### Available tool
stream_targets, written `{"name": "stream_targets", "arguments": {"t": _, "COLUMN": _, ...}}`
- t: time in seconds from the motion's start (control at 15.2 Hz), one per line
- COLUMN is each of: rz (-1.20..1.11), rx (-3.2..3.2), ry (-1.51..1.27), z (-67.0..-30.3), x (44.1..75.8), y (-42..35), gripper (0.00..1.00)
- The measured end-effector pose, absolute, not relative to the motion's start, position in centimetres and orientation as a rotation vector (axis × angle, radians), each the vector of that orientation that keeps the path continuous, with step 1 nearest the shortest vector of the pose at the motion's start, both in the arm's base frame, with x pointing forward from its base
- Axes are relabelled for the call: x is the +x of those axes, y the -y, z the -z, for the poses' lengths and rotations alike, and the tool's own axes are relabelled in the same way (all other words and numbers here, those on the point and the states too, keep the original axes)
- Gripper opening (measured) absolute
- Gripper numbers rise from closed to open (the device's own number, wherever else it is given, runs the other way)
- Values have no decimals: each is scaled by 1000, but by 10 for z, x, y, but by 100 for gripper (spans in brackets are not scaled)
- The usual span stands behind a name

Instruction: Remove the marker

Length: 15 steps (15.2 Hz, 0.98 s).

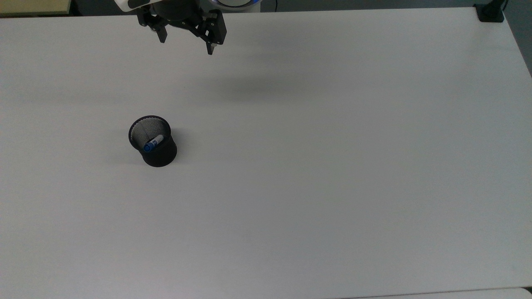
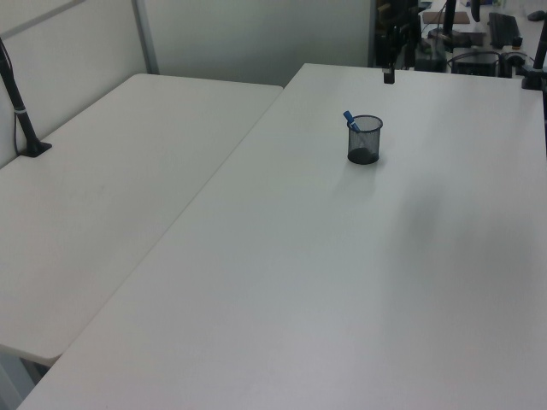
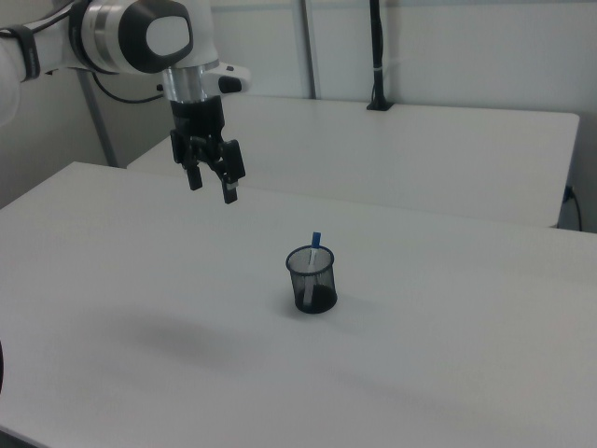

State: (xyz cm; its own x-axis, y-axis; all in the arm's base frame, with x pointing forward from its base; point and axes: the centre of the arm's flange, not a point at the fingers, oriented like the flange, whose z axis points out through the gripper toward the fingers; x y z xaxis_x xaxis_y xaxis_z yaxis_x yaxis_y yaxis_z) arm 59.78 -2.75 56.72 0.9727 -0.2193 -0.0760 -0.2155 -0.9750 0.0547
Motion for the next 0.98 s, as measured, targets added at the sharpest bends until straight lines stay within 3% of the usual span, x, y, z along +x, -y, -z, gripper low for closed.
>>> {"name": "stream_targets", "arguments": {"t": 0.98, "rz": 159, "rx": 3074, "ry": 323, "z": -565, "x": 595, "y": 27, "gripper": 100}}
